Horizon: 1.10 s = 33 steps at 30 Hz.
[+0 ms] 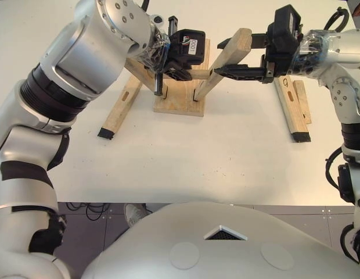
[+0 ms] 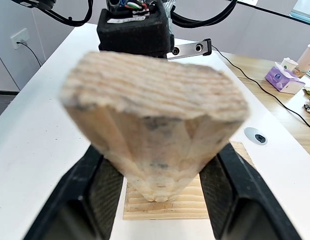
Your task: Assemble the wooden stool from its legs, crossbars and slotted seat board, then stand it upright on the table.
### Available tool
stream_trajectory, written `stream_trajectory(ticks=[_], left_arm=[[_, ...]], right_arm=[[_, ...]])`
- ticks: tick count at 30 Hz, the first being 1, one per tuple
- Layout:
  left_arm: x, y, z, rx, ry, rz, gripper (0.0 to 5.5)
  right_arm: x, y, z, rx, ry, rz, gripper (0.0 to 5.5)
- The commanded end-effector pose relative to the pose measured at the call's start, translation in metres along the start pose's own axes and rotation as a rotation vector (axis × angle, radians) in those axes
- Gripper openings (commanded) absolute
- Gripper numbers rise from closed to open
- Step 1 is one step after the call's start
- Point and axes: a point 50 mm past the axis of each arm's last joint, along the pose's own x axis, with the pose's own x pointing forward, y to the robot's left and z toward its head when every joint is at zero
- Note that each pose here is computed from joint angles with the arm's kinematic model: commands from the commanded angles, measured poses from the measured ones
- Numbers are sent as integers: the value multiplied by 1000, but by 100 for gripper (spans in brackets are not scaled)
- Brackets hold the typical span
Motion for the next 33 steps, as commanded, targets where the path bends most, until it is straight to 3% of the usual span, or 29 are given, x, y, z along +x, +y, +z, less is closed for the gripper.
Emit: stream_trajectory(ticks=[1, 17, 33], left_arm=[[66, -51, -69, -291, 176, -235, 38], [57, -40, -44, -370, 36, -280, 38], [71, -57, -43, -358, 66, -352, 38]], right_arm=[[34, 13, -34, 159, 109, 53, 203], [49, 29, -9, 73, 127, 222, 203], [73, 49, 3, 35, 119, 327, 203]])
